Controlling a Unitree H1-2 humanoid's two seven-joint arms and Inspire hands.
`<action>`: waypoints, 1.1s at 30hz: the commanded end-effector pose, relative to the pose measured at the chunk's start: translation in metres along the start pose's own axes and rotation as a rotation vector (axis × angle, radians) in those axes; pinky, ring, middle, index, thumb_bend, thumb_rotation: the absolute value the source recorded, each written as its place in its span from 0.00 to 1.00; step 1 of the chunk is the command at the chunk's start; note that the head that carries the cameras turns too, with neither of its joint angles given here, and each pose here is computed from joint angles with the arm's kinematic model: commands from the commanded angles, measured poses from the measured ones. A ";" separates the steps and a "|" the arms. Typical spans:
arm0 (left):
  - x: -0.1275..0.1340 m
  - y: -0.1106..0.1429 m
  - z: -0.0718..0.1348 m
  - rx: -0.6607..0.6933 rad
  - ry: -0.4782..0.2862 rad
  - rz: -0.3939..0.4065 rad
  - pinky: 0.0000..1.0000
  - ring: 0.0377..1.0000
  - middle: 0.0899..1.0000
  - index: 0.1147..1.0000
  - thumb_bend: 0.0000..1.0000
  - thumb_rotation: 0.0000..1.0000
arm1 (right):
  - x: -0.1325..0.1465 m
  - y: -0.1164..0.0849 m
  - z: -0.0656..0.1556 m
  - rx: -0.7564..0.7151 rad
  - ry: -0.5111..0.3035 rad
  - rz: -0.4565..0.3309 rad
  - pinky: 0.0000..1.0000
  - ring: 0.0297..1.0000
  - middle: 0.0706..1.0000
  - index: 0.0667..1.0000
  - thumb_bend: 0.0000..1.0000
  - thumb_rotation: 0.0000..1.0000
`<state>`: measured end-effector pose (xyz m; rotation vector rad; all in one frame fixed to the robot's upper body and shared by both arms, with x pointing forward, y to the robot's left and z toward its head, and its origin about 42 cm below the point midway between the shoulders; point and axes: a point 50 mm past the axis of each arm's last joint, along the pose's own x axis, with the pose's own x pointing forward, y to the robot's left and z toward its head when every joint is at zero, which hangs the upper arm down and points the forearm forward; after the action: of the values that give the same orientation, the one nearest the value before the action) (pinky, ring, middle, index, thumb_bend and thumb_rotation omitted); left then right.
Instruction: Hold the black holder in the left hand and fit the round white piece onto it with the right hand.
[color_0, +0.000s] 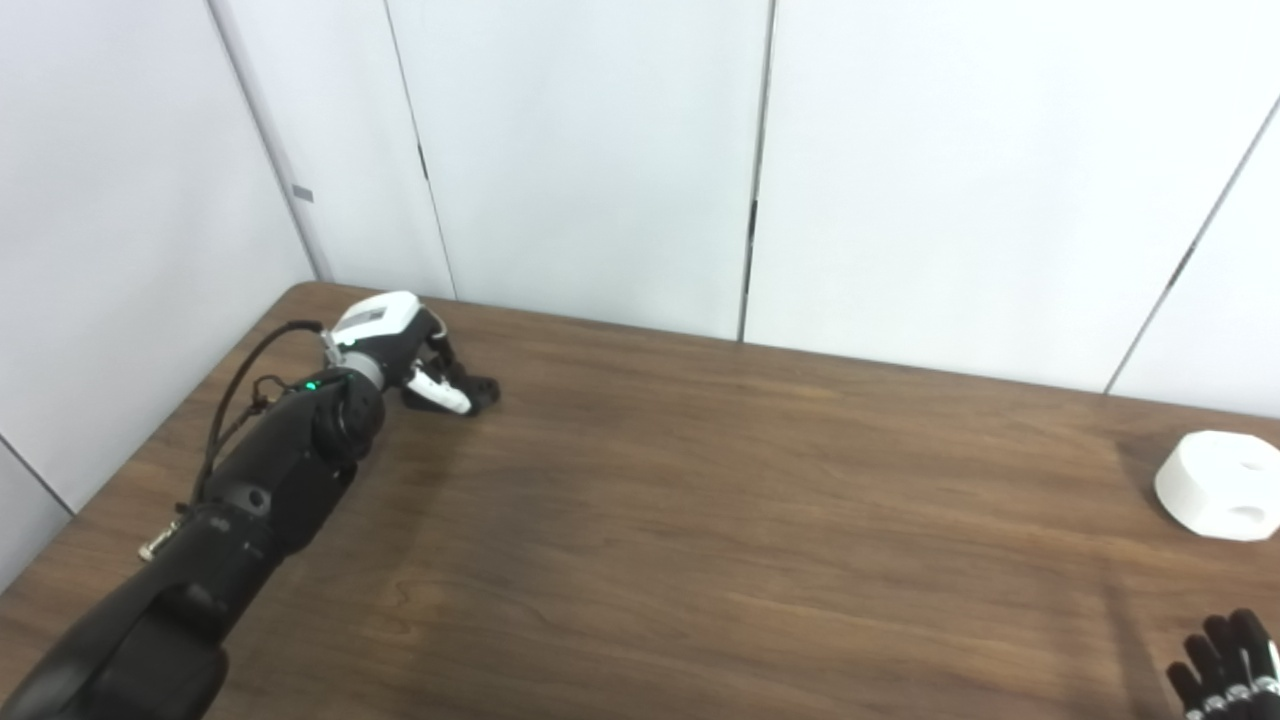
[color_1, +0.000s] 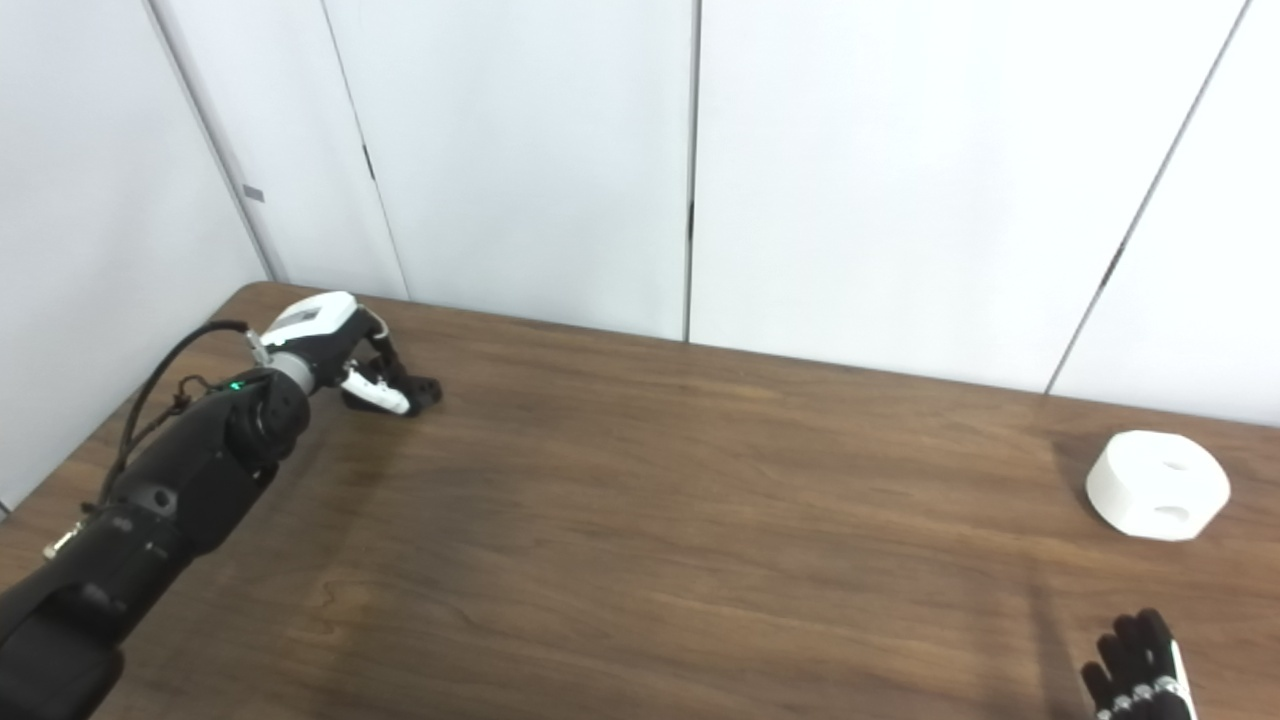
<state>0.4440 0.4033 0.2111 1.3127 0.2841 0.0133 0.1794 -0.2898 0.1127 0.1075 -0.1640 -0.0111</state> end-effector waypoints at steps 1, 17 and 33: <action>-0.003 0.030 0.008 0.009 -0.029 0.076 0.88 0.89 0.74 0.42 0.52 0.04 | -0.003 0.005 -0.012 0.025 0.043 -0.010 1.00 1.00 1.00 1.00 0.67 1.00; -0.100 -0.027 0.082 0.003 -0.177 0.003 0.84 0.87 0.75 0.42 0.52 0.04 | 0.002 0.016 -0.009 0.031 0.043 -0.012 1.00 1.00 0.98 0.99 0.61 1.00; -0.191 -0.083 0.143 0.073 -0.357 -0.081 0.85 0.86 0.74 0.42 0.52 0.05 | 0.006 0.030 0.000 0.019 0.051 -0.014 0.96 0.98 0.97 0.98 0.60 0.97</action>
<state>0.2809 0.2216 0.1975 1.3338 0.0700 -0.2843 0.1849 -0.2744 0.1136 0.0823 -0.0911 -0.0029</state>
